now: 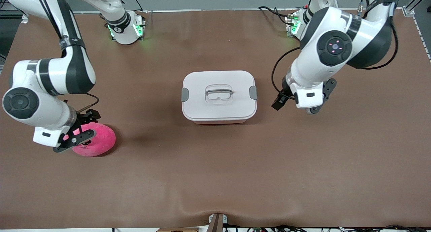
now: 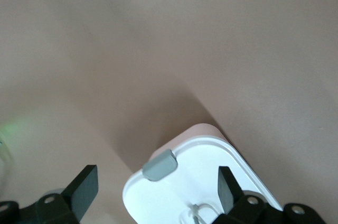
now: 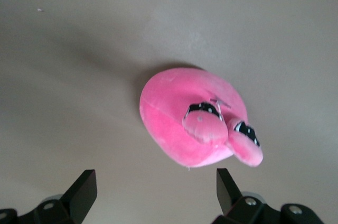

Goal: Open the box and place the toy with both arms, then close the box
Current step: 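Grasp the lid handle with the left gripper while the right gripper lowers onto the toy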

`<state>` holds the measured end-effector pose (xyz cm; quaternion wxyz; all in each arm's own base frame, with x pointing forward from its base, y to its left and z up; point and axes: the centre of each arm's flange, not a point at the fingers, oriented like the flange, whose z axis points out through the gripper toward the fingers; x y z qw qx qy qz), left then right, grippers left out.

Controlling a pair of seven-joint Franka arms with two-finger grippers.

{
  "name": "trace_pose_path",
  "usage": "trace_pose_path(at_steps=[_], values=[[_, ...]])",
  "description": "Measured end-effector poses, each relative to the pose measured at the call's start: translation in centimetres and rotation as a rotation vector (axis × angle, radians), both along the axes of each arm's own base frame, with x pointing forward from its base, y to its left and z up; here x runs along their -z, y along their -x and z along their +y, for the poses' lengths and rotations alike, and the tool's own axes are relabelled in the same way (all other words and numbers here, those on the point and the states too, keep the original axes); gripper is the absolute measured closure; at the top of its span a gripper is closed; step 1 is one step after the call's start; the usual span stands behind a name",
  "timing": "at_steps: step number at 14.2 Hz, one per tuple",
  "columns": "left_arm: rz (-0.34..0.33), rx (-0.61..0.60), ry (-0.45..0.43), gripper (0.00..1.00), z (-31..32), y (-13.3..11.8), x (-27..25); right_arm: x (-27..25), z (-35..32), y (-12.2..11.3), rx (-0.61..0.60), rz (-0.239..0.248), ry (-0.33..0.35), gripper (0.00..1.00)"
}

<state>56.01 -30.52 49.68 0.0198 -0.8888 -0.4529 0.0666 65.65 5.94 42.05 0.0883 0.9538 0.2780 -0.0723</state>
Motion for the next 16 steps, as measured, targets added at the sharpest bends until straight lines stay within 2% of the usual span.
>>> trace_pose_path(at_steps=[4,8,12,16], values=[[-0.003,-0.077,-0.014,0.00,-3.8,0.9,2.1,3.5,-2.0,-0.1,-0.078,-0.073,-0.016,0.00],[-0.014,-0.203,-0.027,0.00,-8.4,2.5,4.5,5.0,-3.5,0.2,-0.093,-0.090,-0.009,0.00],[-0.017,-0.325,-0.043,0.00,-12.5,4.4,6.7,7.1,-4.0,0.8,-0.108,-0.130,-0.018,0.00],[-0.033,-0.419,-0.035,0.00,-15.1,5.8,7.3,7.7,-4.9,0.9,-0.138,-0.157,0.016,0.00]])
